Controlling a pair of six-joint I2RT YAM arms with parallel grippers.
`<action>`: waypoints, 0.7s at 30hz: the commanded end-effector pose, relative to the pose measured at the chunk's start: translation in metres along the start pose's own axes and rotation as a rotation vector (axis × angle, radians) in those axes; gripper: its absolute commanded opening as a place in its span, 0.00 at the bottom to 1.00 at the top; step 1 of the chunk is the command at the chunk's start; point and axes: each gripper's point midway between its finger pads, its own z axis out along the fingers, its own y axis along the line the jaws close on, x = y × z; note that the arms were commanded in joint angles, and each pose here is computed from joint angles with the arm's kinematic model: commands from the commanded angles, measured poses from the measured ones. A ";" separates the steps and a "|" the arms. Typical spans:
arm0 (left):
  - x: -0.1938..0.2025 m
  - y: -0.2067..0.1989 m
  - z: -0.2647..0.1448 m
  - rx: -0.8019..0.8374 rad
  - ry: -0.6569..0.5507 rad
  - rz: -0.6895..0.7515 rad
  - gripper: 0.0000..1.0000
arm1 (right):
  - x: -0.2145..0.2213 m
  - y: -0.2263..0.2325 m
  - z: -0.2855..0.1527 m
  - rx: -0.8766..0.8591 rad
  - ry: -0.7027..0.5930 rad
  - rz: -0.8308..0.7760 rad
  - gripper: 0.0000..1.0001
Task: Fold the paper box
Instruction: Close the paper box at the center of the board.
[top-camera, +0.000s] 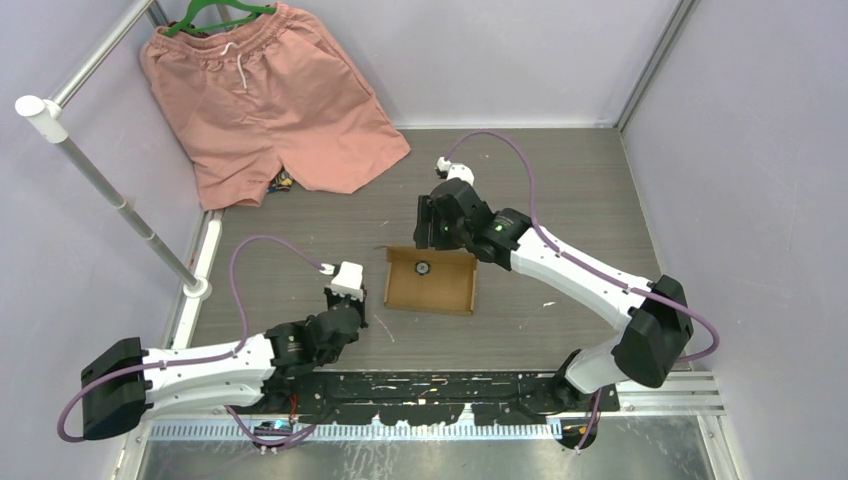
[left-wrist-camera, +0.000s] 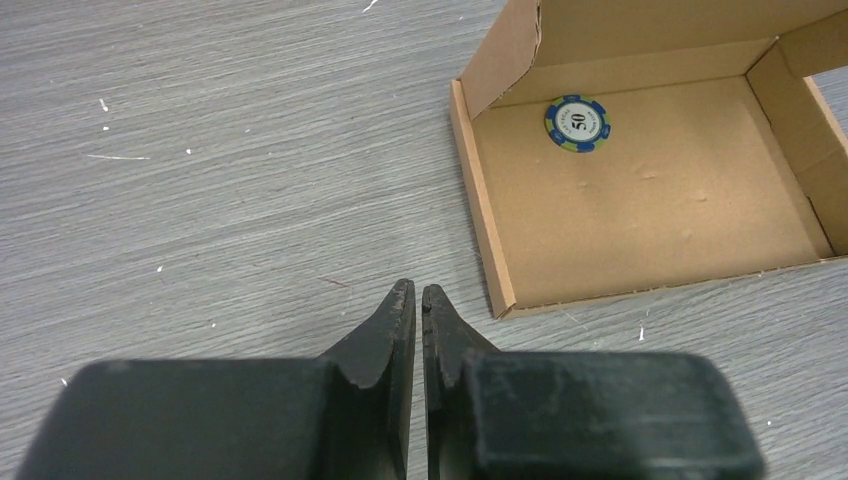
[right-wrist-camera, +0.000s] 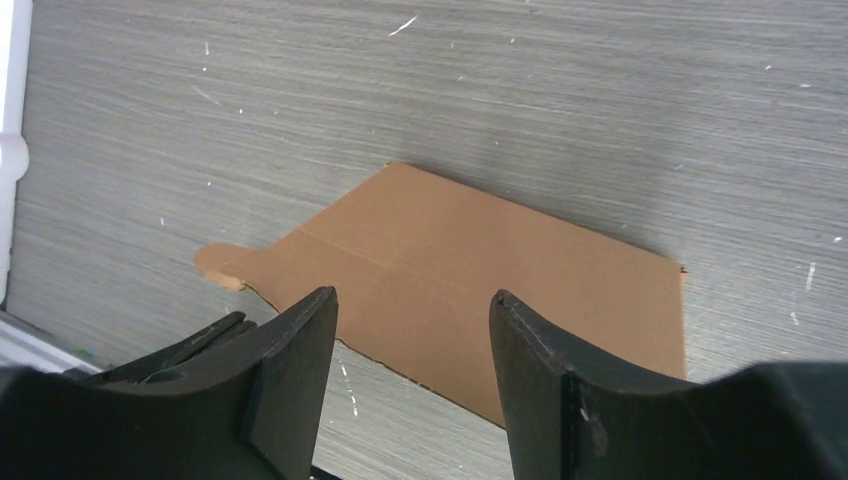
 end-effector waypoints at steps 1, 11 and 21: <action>-0.015 0.001 0.000 -0.027 -0.039 -0.023 0.08 | 0.007 0.017 -0.005 -0.083 0.001 0.030 0.62; -0.018 -0.005 0.002 -0.017 -0.039 -0.023 0.08 | 0.060 0.007 -0.013 -0.071 0.056 -0.007 0.61; -0.039 0.007 -0.012 -0.046 -0.047 -0.065 0.06 | 0.103 -0.005 0.004 -0.038 0.106 -0.026 0.60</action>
